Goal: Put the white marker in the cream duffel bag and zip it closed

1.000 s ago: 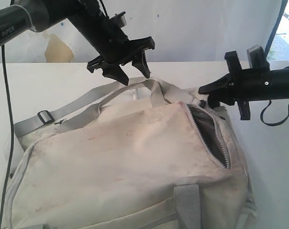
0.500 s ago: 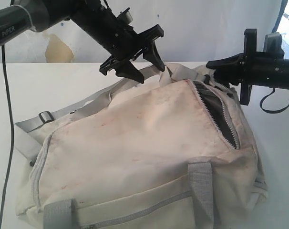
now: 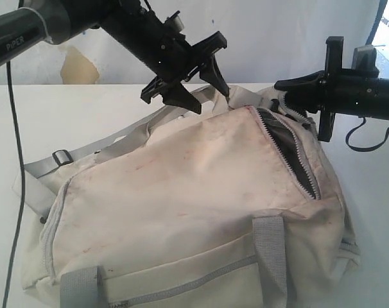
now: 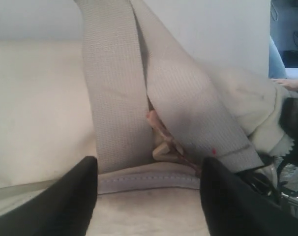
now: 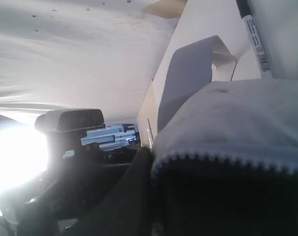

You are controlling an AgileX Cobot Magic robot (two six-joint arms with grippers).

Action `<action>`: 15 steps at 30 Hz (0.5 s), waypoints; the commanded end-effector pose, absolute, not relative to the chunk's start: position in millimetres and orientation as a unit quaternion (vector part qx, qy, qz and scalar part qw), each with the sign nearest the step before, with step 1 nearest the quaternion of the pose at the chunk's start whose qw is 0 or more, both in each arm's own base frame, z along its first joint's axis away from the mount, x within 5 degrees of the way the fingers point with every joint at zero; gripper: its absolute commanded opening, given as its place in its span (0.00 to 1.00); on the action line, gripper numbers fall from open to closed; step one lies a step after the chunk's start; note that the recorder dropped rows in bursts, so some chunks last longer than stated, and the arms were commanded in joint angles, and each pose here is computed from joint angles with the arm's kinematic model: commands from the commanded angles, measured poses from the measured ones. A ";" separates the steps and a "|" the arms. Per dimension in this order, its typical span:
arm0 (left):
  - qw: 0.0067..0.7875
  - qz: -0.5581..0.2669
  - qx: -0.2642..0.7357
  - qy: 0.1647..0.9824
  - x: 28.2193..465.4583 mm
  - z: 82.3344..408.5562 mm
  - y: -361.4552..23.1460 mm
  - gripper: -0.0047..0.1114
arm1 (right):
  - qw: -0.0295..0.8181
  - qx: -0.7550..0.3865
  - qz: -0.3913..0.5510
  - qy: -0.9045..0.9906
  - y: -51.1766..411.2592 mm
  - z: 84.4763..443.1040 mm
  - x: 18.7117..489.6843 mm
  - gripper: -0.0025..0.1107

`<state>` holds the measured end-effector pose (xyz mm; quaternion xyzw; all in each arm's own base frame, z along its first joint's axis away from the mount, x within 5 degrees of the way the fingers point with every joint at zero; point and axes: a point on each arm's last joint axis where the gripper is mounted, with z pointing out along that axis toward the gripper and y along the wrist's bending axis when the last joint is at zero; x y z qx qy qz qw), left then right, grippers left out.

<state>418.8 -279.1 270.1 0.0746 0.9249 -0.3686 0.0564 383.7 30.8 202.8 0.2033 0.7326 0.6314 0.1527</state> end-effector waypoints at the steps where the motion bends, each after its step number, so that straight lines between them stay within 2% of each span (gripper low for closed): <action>1: 0.048 -0.339 0.106 0.934 407.2 254.8 -301.1 0.60 | 0.160 0.200 0.651 0.715 32.1 215.6 384.3 0.02; 7: 0.055 -0.332 0.104 0.936 410.0 241.9 -307.6 0.60 | 0.157 0.203 0.652 0.714 32.1 215.6 384.3 0.02; 15: 0.024 -0.315 0.150 0.937 389.6 230.1 -327.1 0.60 | 0.155 0.205 0.652 0.713 32.1 215.6 384.3 0.02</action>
